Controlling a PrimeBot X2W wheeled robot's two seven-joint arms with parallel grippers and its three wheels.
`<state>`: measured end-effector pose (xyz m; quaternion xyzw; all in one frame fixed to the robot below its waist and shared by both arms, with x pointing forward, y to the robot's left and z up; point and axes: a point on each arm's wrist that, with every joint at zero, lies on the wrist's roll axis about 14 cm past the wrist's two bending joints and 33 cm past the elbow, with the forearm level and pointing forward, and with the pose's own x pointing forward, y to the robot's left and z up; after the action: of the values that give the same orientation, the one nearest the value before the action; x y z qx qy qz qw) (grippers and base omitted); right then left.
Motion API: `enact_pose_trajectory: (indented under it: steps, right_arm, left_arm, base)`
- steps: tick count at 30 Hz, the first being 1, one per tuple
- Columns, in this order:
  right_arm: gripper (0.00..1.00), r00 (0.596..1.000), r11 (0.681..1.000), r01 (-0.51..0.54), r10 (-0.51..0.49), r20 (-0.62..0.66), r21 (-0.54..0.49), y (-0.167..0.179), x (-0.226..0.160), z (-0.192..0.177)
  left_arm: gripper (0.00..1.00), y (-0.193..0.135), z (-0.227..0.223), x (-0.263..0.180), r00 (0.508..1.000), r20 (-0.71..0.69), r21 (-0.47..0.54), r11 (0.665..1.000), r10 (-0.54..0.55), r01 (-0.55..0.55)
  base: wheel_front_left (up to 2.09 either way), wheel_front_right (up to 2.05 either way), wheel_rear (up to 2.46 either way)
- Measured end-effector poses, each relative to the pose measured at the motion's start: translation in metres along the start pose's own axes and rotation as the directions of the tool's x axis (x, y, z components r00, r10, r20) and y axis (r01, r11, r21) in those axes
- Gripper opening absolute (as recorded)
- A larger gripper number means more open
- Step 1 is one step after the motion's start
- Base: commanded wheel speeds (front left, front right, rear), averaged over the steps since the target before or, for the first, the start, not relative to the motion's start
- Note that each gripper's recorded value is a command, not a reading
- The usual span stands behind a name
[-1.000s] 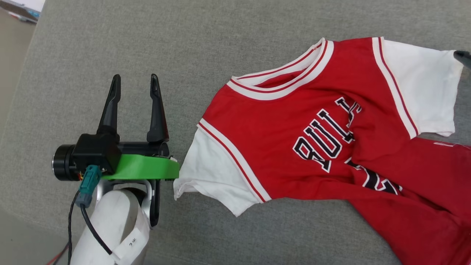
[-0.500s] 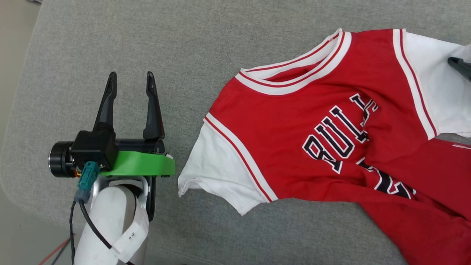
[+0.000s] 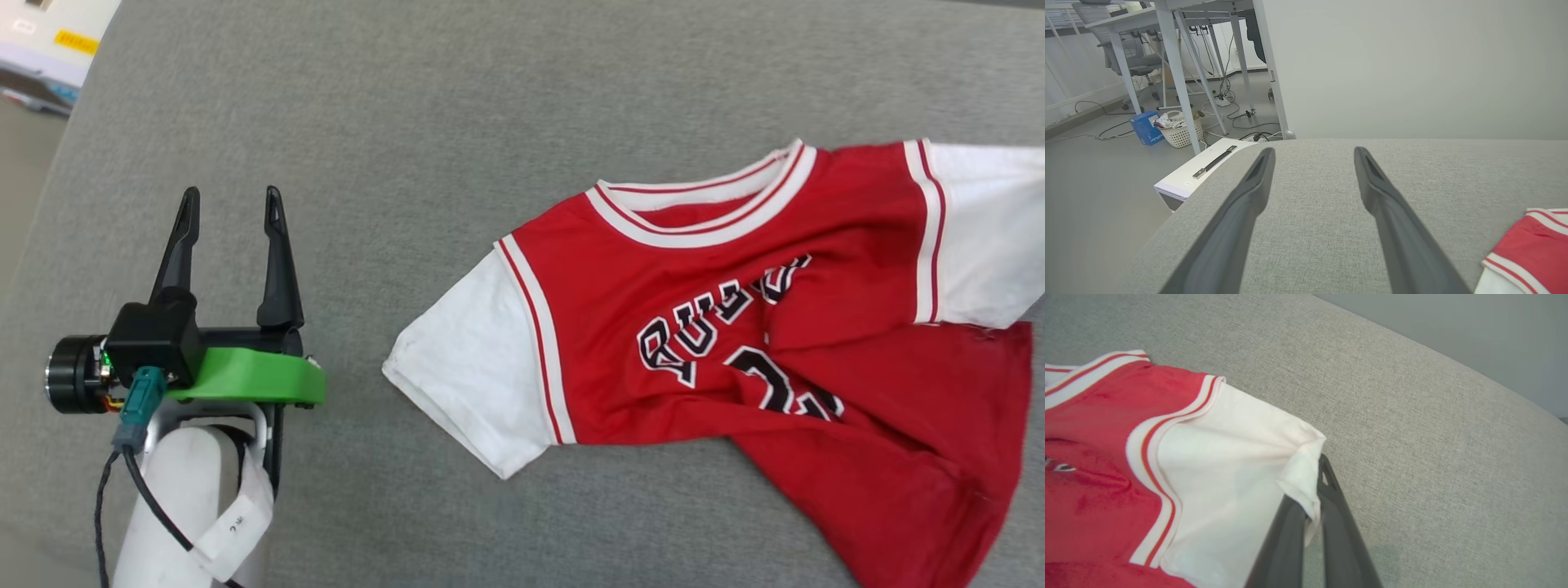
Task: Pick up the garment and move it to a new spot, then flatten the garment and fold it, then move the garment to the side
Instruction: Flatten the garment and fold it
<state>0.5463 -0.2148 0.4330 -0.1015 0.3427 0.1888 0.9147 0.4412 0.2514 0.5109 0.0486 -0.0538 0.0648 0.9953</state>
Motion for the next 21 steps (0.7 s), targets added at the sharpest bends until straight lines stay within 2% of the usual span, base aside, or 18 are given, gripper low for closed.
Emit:
enact_pose_trajectory:
  steps: [6, 7, 10, 13, 16, 19, 21]
  right_arm:
    - [0.0, 0.997, 0.995, 0.07, -0.073, 0.028, 0.067, -0.024, -0.048, -0.028]
    - [0.0, 0.993, 0.99, 0.102, -0.106, 0.042, 0.093, -0.032, -0.067, -0.04]
    - [0.0, 0.99, 0.985, 0.122, -0.13, 0.057, 0.123, -0.035, -0.083, -0.049]
    - [0.0, 0.987, 0.981, 0.133, -0.144, 0.073, 0.141, -0.034, -0.094, -0.055]
    - [0.0, 0.984, 0.978, 0.14, -0.154, 0.087, 0.152, -0.032, -0.103, -0.059]
    - [0.0, 0.982, 0.977, 0.152, -0.167, 0.093, 0.148, -0.031, -0.109, -0.06]
    - [0.0, 0.981, 0.977, 0.154, -0.169, 0.092, 0.15, -0.029, -0.11, -0.06]
  left_arm:
    - [1.0, -0.019, 0.013, 0.017, 0.99, 0.037, 0.026, 0.991, -0.135, 0.134]
    - [1.0, -0.035, 0.032, 0.04, 0.974, 0.071, 0.032, 0.976, -0.216, 0.214]
    - [1.0, -0.058, 0.047, 0.063, 0.952, 0.037, 0.031, 0.953, -0.303, 0.302]
    - [1.0, -0.086, 0.042, 0.074, 0.909, -0.094, 0.005, 0.912, -0.407, 0.409]
    - [1.0, -0.114, 0.022, 0.069, 0.805, -0.297, -0.049, 0.85, -0.514, 0.525]
    - [1.0, -0.133, -0.001, 0.051, 0.651, -0.483, -0.121, 0.781, -0.586, 0.613]
    - [1.0, -0.144, -0.018, 0.034, 0.526, -0.593, -0.167, 0.732, -0.61, 0.661]
  base:
    - [0.0, 0.0, 0.0]
    - [0.0, 0.0, 0.0]
    - [0.0, 0.0, 0.0]
    - [0.0, 0.0, 0.0]
    - [0.0, 0.0, 0.0]
    - [0.0, 0.0, 0.0]
    - [0.0, 0.0, 0.0]
